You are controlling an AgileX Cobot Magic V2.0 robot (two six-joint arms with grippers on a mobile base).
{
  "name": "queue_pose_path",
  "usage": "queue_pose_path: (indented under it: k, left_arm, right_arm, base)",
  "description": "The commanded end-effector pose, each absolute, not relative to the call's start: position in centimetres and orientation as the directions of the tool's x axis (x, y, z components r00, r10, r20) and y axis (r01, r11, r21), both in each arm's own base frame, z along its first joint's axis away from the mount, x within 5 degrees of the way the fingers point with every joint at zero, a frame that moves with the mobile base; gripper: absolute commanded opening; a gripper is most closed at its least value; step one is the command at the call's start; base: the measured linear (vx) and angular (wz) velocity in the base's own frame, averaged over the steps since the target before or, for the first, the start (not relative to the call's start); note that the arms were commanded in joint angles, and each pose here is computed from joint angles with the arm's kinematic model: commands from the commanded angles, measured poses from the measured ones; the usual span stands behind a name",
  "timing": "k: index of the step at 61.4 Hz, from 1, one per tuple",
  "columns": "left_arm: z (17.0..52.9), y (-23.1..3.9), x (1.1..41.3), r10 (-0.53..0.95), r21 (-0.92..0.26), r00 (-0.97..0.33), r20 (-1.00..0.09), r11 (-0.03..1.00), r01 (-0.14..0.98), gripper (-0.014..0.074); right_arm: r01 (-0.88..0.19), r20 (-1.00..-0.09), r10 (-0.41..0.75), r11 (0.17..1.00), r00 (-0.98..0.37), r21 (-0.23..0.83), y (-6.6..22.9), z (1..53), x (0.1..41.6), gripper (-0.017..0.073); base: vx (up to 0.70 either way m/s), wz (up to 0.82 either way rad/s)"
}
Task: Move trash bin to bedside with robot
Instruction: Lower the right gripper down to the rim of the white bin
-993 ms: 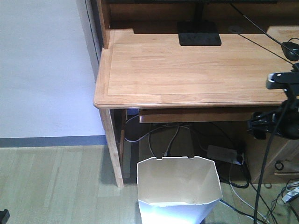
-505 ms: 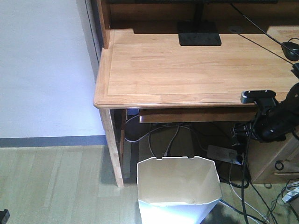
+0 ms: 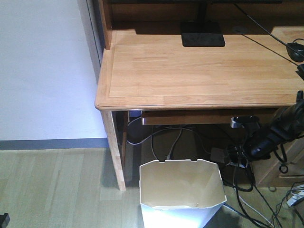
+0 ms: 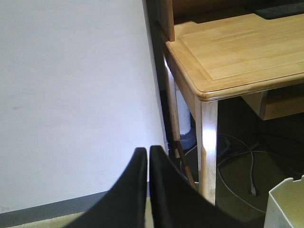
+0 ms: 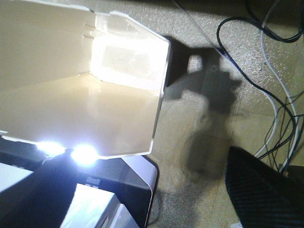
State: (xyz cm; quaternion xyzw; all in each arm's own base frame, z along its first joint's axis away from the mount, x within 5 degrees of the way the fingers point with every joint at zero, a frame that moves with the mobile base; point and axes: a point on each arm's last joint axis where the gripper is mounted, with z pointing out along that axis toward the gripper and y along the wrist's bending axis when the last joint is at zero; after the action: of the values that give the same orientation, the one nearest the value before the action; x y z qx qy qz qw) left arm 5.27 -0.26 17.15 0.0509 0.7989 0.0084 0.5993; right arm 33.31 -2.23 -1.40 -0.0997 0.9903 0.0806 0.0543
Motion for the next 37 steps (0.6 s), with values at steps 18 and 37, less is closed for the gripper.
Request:
queue_pose_path:
  k: [18, 37]
  left_arm:
    - [17.3, -0.3, 5.4, 0.083, 0.071, -0.207, -0.975, 0.995, 0.066, -0.0007]
    - [17.3, -0.3, 5.4, 0.083, 0.071, -0.207, -0.975, 0.995, 0.066, -0.0007]
  right_arm:
    - [-0.207, -0.119, -0.19, 0.965, -0.975, 0.163, -2.6, -6.6, 36.0, 0.0593]
    - [-0.177, -0.085, -0.162, 0.963, -0.983, 0.203, -2.4, -11.5, 36.9, 0.0593]
  base:
    - [0.0, 0.0]
    - [0.0, 0.0]
